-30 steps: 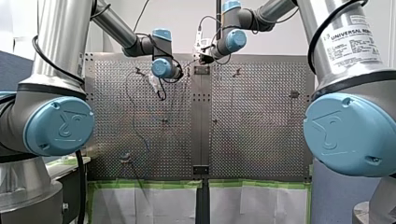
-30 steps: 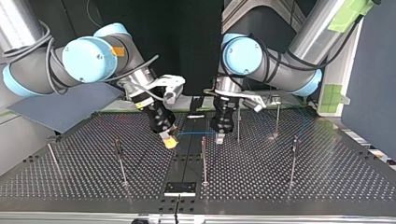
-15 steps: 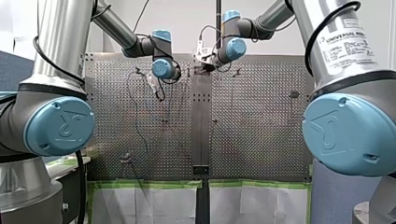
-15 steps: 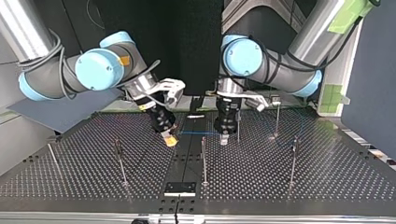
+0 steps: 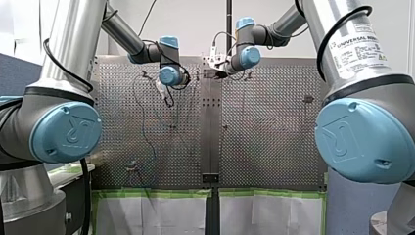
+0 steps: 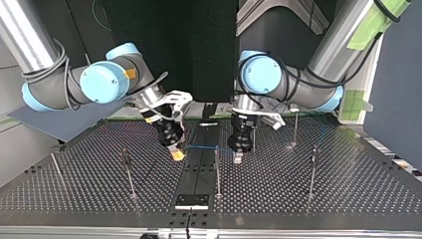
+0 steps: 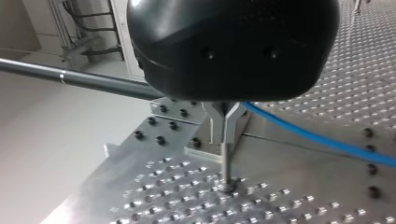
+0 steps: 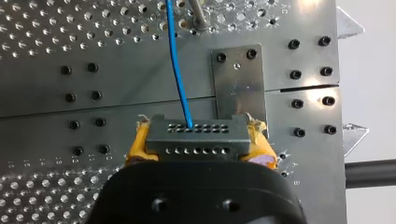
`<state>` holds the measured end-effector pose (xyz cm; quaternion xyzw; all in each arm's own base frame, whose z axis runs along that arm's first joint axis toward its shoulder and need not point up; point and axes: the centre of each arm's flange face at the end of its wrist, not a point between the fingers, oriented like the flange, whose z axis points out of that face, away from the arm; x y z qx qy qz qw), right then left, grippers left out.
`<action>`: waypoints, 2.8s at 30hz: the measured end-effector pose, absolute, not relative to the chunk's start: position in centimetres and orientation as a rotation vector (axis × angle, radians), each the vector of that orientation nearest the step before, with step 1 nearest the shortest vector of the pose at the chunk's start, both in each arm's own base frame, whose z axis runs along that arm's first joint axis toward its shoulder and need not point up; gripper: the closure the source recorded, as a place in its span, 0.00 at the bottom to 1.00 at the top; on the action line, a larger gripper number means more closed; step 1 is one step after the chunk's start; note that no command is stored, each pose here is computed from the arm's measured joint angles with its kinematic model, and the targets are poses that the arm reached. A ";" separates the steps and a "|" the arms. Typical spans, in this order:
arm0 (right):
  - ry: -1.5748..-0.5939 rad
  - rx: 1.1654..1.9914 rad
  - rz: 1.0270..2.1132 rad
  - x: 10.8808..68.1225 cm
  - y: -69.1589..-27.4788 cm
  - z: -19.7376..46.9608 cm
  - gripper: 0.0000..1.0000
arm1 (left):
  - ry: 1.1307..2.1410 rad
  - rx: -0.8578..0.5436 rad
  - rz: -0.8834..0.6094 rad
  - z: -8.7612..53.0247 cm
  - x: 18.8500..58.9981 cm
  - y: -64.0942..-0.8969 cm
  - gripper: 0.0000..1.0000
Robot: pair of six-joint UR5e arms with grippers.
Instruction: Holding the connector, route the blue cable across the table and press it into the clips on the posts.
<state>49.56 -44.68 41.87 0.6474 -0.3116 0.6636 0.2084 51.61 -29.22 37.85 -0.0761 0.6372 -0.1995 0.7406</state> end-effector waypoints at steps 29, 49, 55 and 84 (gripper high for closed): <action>-0.901 1.729 1.841 46.1 -49.0 42.2 1.00 | 1.415 -0.163 -0.449 36.1 56.9 -28.3 0.60; -0.931 1.690 1.778 44.9 -49.9 42.2 1.00 | 1.556 -0.166 -0.337 36.2 52.0 -28.0 0.00; -0.936 1.683 1.769 44.6 -50.1 42.2 1.00 | 1.609 -0.133 -0.336 36.2 48.8 -28.5 0.00; -0.946 1.679 1.775 44.5 -50.2 42.2 1.00 | 1.464 -0.039 -0.426 47.1 37.6 -34.0 0.00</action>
